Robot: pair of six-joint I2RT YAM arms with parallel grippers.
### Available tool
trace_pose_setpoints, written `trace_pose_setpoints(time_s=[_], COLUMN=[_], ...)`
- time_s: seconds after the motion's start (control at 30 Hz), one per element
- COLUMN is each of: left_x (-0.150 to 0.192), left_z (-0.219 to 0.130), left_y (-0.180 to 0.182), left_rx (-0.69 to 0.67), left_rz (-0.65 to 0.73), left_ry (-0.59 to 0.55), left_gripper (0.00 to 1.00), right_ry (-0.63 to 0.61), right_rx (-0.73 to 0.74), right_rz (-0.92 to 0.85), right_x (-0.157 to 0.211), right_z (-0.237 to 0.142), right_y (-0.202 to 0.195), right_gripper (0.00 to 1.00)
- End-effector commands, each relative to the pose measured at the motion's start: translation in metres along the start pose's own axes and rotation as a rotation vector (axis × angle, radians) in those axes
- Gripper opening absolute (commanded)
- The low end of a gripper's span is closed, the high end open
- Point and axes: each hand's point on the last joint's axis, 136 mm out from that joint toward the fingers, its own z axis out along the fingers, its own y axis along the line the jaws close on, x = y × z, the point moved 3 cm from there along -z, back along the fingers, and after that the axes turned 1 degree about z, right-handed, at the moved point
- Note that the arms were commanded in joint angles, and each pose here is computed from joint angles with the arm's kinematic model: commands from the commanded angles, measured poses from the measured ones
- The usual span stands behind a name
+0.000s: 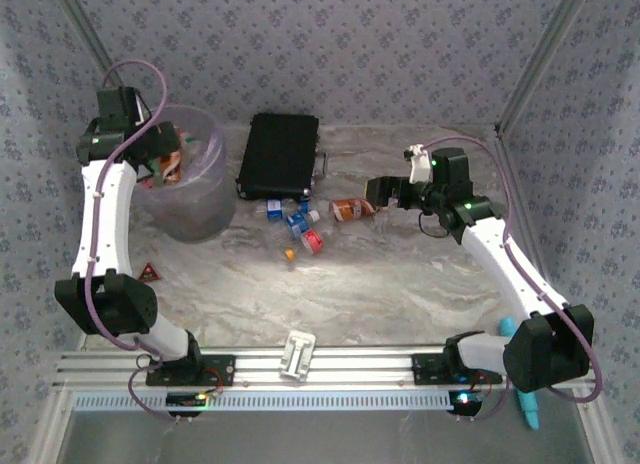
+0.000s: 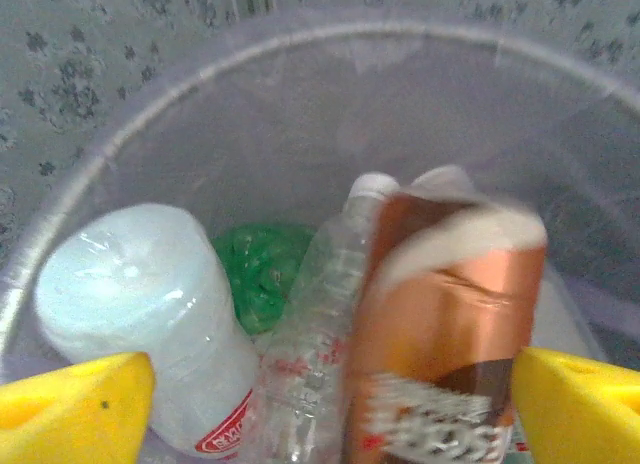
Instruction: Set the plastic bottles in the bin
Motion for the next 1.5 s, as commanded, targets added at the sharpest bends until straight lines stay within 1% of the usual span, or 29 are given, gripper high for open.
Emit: trace_pose_setpoints(time_s=[0.0,0.1,0.17,0.23,0.3,0.37,0.43,0.53,0.6,0.7,0.77,0.87,0.93,1.0,1.1,1.17,1.3,1.4,1.47], left_x=[-0.022,-0.025,-0.025,-0.022,-0.016,-0.006,0.004,0.014,0.020,0.028,0.029,0.023,0.015,0.008,-0.002,-0.008,-0.017,-0.018,-0.018], left_z=[-0.024,-0.015,-0.007,0.001,0.009,0.018,0.026,0.033,0.037,0.044,0.047,0.045,0.041,0.036,0.027,0.021,0.002,-0.013,-0.024], left_y=[0.003,-0.004,-0.006,-0.011,-0.018,-0.028,-0.034,-0.041,-0.044,-0.051,-0.056,-0.062,-0.066,-0.070,-0.070,-0.068,-0.068,-0.069,-0.072], left_rx=[0.008,0.041,0.042,0.067,0.097,0.128,0.143,0.161,0.170,0.181,0.191,0.211,0.233,0.249,0.250,0.244,0.237,0.215,0.197], left_rz=[0.011,0.008,0.003,0.000,0.008,0.022,0.025,0.018,0.018,0.029,0.034,0.032,0.030,0.033,0.050,0.062,0.104,0.150,0.186], left_ry=[-0.069,-0.056,-0.049,-0.026,-0.003,0.022,0.051,0.075,0.083,0.109,0.112,0.090,0.065,0.050,0.031,0.012,-0.017,-0.045,-0.066], left_gripper=[0.83,0.75,0.64,0.58,0.51,0.49,0.49,0.47,0.47,0.46,0.46,0.46,0.47,0.51,0.61,0.66,0.80,0.87,0.89], right_ry=[-0.004,-0.004,-0.019,-0.020,0.004,0.038,0.059,0.116,0.126,0.108,0.090,0.069,0.068,0.044,-0.002,0.006,-0.013,-0.022,-0.020], right_rx=[0.024,0.071,0.089,0.096,0.093,0.097,0.131,0.270,0.341,0.378,0.368,0.339,0.326,0.312,0.306,0.331,0.353,0.361,0.366], right_rz=[0.035,0.078,0.085,0.095,0.106,0.132,0.174,0.269,0.355,0.485,0.553,0.657,0.729,0.788,0.819,0.838,0.889,0.912,0.914], right_x=[-0.004,-0.002,-0.001,0.003,0.009,0.017,0.025,0.042,0.054,0.070,0.078,0.080,0.080,0.076,0.069,0.067,0.069,0.066,0.063], right_z=[-0.001,-0.004,-0.008,-0.011,-0.010,-0.005,-0.002,0.000,-0.001,0.007,0.019,0.041,0.057,0.072,0.089,0.099,0.117,0.130,0.138], right_y=[-0.004,-0.015,-0.017,-0.018,-0.020,-0.024,-0.032,-0.051,-0.062,-0.067,-0.064,-0.062,-0.063,-0.064,-0.066,-0.071,-0.086,-0.094,-0.097], right_gripper=[0.99,0.99,0.99,0.99,1.00,0.98,0.94,0.90,0.89,0.89,0.89,0.88,0.84,0.81,0.81,0.81,0.83,0.85,0.86])
